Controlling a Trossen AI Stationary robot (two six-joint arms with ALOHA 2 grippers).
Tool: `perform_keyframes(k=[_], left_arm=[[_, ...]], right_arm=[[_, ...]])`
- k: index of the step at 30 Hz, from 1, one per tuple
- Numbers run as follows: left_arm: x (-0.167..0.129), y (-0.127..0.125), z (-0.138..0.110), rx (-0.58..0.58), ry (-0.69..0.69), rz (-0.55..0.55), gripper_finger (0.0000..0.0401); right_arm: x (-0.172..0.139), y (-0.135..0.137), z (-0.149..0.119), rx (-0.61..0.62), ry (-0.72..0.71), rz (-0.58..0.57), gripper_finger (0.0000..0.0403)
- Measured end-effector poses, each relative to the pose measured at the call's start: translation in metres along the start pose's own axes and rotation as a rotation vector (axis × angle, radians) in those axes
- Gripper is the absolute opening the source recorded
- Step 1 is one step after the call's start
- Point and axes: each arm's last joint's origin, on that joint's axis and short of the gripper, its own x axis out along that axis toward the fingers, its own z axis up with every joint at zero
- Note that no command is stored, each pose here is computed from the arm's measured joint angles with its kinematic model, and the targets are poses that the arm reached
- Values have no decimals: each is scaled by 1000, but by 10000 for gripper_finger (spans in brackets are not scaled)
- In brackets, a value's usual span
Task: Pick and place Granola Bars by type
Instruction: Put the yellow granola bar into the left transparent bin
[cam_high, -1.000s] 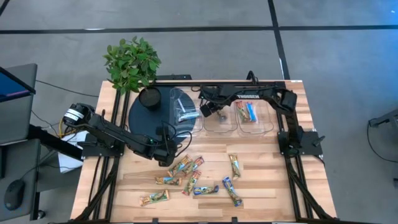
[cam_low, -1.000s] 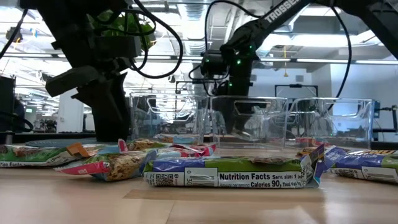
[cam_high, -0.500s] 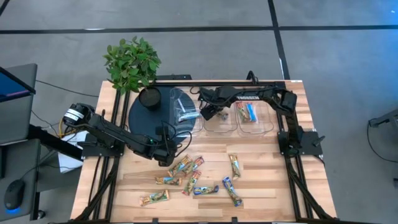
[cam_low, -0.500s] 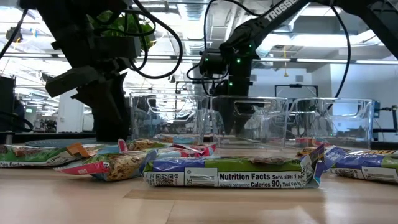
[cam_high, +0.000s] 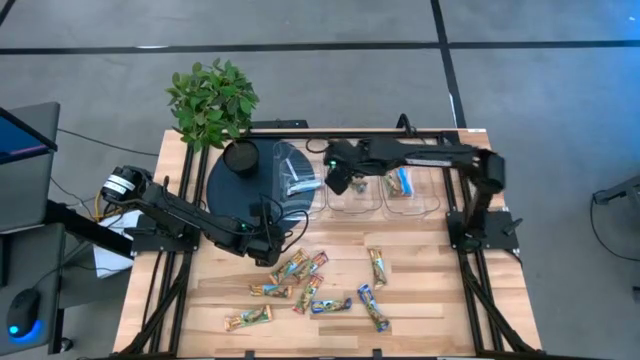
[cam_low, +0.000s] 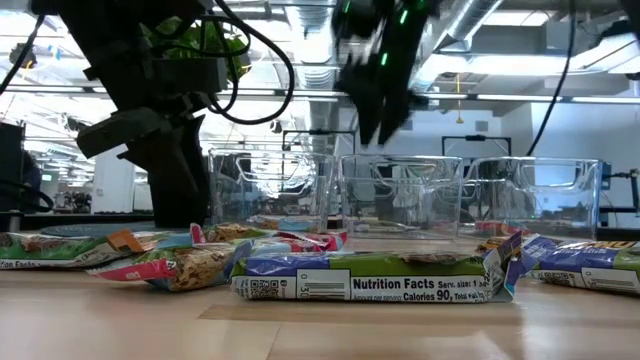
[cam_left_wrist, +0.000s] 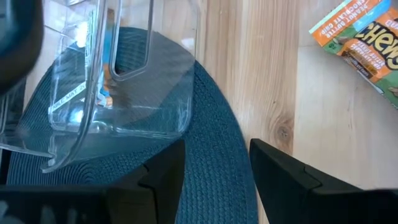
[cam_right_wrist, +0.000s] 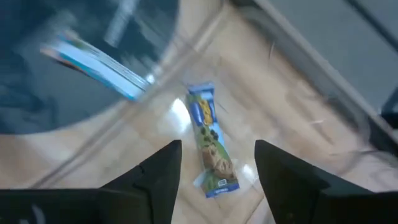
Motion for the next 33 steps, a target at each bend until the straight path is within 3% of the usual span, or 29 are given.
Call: perform_keyframes(k=[7,16,22,25,33], left_arm=[[0,-1,3,11,-28,-29,176],[-2,-8,17,6,-140,-200,176],[-3,-10,20,-34,-161,-279,176],[-3,-10,20,-71,-156,-283,176],[-8,-18,19,-130,-153,-302,176]], right_arm=[[-98,12,-35,-111,-189,48,184],[-172,57,-133,-432,-357,-69,180],[-194,80,-198,-531,-512,-145,176],[-199,93,-228,-551,-585,-125,171],[-176,117,-295,-714,-707,-153,161]])
